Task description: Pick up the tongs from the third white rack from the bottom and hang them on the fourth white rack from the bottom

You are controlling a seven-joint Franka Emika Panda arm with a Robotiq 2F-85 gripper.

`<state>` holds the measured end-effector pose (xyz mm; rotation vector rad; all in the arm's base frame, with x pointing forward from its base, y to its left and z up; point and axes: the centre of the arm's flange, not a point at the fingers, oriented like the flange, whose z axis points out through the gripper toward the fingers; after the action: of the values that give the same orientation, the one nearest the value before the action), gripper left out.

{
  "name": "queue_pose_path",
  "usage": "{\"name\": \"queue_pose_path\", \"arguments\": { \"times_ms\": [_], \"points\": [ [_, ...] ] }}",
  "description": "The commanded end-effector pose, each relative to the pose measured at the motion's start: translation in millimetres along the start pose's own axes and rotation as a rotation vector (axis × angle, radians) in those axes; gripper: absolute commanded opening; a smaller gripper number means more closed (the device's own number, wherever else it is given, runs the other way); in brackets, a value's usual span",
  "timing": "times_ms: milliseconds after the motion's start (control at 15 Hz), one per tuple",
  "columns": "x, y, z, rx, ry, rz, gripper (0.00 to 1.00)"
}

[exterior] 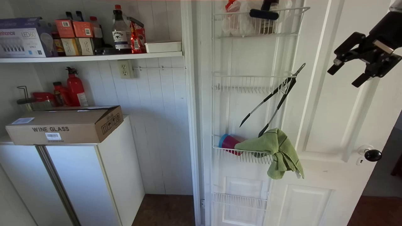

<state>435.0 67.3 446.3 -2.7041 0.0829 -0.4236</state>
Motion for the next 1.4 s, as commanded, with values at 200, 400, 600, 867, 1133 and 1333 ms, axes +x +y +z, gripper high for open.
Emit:
{"name": "queue_pose_path", "arguments": {
  "times_ms": [200, 400, 600, 867, 1133, 1333],
  "points": [
    [29.5, -15.6, 13.6, 0.042, 0.056, 0.224, 1.00],
    [41.6, -18.7, 6.8, 0.062, 0.085, 0.261, 1.00],
    [50.7, -21.5, 2.8, 0.090, 0.099, 0.280, 1.00],
    [58.5, -22.8, 2.8, 0.131, 0.106, 0.307, 1.00],
    [63.7, -22.5, 10.3, 0.152, 0.091, 0.331, 1.00],
    [65.3, -22.3, 17.4, 0.165, 0.077, 0.343, 0.72]
  ]
}}
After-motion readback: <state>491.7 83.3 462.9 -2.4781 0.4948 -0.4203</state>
